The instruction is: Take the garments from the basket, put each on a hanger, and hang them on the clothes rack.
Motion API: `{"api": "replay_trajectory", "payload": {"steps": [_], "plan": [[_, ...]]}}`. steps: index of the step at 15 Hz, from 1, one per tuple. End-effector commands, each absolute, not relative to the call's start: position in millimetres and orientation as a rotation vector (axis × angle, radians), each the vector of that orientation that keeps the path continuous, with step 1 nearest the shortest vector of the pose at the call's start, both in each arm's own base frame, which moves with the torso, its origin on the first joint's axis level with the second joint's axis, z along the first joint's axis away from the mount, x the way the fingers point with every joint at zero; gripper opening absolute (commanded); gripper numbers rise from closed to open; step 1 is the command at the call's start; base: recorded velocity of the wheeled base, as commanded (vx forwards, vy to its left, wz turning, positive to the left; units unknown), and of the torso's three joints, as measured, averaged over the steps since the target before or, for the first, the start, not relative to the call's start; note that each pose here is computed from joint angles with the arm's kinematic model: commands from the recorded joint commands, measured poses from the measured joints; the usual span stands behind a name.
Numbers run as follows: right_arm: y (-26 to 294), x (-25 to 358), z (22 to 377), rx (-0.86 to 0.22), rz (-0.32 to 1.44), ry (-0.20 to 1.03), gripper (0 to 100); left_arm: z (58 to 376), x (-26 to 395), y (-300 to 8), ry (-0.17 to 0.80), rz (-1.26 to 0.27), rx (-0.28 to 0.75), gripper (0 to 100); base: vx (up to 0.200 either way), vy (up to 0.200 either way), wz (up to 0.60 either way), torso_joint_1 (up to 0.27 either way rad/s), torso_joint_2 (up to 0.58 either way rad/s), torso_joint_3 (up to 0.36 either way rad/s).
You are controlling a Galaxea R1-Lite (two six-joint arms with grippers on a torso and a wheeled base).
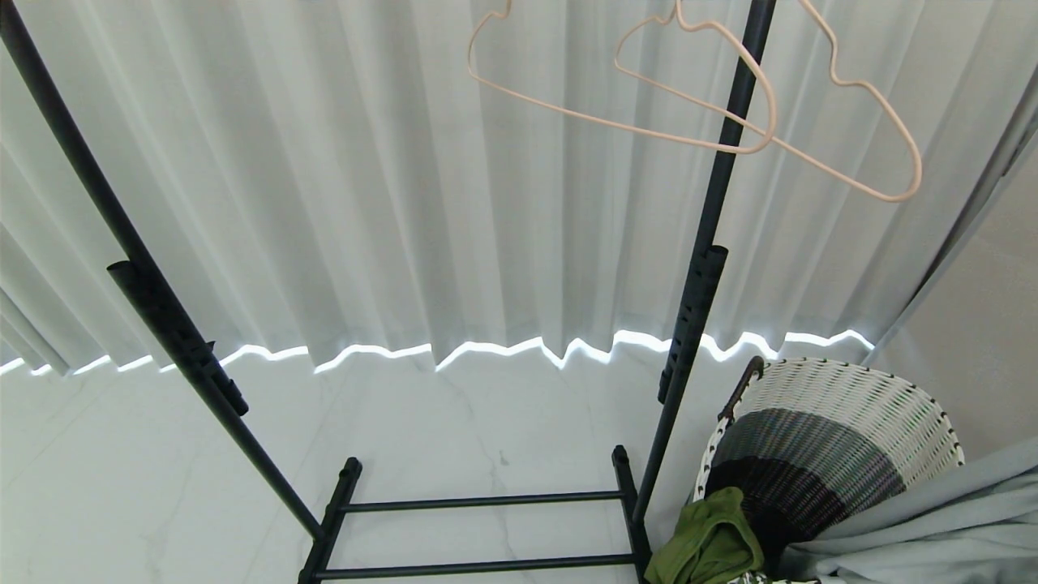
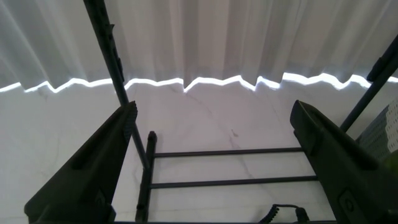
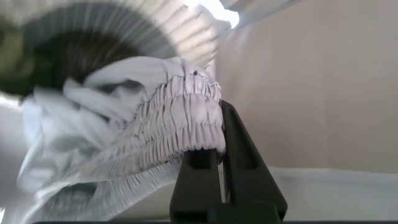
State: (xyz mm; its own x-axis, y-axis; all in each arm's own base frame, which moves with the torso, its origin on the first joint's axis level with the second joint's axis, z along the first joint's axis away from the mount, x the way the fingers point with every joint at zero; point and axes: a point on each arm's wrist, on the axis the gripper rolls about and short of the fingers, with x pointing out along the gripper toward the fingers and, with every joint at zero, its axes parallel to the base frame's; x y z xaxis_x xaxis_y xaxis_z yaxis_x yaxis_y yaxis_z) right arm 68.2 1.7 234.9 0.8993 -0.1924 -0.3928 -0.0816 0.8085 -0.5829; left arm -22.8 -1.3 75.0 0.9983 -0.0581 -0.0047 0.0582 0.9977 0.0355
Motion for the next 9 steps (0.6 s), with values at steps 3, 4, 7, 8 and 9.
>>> {"api": "replay_trajectory", "payload": {"steps": [3,4,7,8,9], "plan": [[-0.5,50.5,254.5,-0.61,-0.096,0.337,0,75.0,-22.8,-1.3,0.003,-0.058,0.04,100,-0.133,0.0,0.0,0.008,0.0,0.003],[-0.6,49.3,255.7,-0.608,-0.097,0.328,0,75.0,-22.8,-1.3,0.003,-0.058,0.04,100,-0.2,0.0,0.0,-0.002,0.0,-0.012],[-1.2,45.0,256.5,-0.605,-0.103,0.313,0,75.0,-22.8,-1.3,0.003,-0.058,0.04,100,-0.2,0.0,0.0,-0.001,0.01,0.009],[-1.5,42.9,257.2,-0.603,-0.106,0.304,0,75.0,-22.8,-1.3,0.003,-0.058,0.04,100,-0.2,0.0,0.0,0.002,0.0,0.002],[-1.6,41.1,256.6,-0.602,-0.104,0.3,0,75.0,-22.8,-1.3,0.003,-0.058,0.04,100,-0.2,0.0,0.0,0.007,0.0,0.002]]}}
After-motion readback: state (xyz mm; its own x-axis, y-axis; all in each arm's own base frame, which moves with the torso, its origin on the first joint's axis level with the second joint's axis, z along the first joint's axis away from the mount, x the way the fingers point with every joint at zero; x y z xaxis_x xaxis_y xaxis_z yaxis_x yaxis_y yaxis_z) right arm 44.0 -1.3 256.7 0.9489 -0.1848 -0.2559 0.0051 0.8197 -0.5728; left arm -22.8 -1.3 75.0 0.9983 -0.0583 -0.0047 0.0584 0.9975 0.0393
